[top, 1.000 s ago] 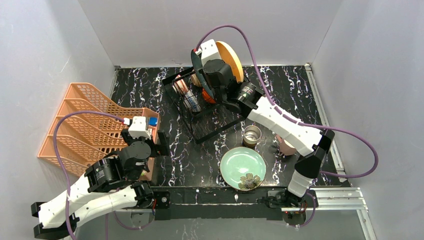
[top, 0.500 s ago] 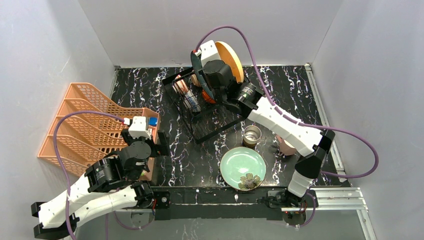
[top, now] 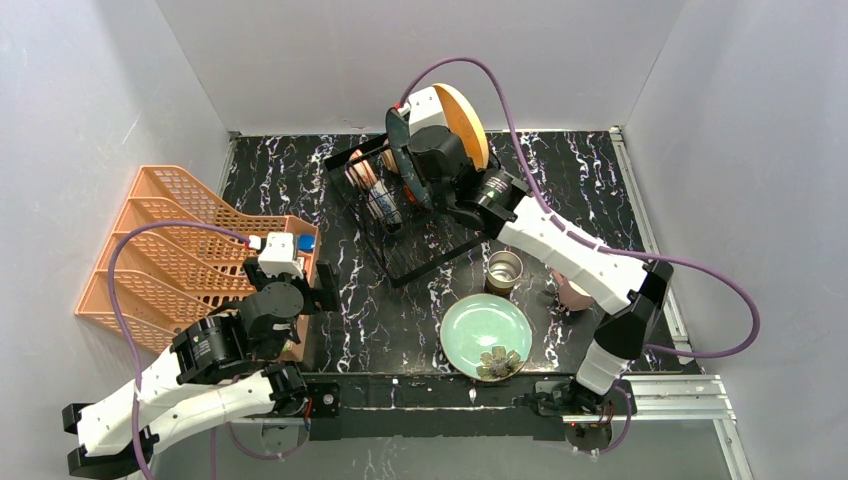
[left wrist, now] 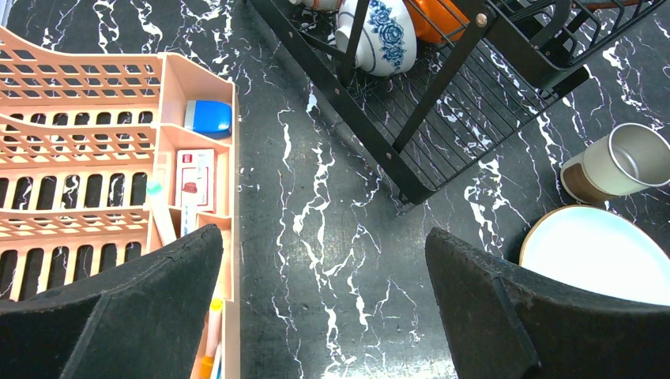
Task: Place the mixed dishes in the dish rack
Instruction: Insert the plate into the dish rack.
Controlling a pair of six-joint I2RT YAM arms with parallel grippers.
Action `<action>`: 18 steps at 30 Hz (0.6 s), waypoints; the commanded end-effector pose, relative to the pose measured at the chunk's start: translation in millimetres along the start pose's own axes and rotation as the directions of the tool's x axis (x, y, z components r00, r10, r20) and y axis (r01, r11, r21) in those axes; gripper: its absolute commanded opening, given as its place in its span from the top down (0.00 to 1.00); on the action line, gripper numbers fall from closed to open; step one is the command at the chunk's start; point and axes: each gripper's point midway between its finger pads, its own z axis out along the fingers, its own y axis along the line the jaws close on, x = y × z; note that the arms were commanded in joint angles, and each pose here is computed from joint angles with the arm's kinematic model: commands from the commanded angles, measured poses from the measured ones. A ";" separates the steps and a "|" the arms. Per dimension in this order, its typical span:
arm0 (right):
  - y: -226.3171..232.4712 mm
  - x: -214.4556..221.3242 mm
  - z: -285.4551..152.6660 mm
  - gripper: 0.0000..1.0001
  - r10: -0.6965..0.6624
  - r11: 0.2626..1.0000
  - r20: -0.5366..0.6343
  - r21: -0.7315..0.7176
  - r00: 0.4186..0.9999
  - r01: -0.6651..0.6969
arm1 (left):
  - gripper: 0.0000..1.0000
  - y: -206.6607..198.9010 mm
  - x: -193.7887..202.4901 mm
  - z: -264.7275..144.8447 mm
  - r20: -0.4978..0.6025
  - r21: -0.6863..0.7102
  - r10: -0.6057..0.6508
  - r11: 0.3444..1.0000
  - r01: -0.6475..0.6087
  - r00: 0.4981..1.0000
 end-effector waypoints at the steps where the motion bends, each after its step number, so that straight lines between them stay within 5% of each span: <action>1: -12.5 -20.0 -19.1 0.94 0.109 0.994 0.062 -0.011 0.992 -0.108 | 0.02 6.5 0.7 2.4 0.008 -0.042 0.014 0.999 -0.014 1.000; 8: -14.8 -28.1 -24.1 0.57 0.135 0.991 0.077 -0.021 0.988 -0.134 | 0.02 5.7 1.2 3.2 0.004 -0.044 0.020 0.999 -0.020 1.000; 18: -15.1 -54.0 -34.7 0.28 0.192 0.981 0.114 -0.062 0.975 -0.186 | 0.02 6.6 0.8 2.6 0.008 -0.044 0.014 0.999 -0.014 1.000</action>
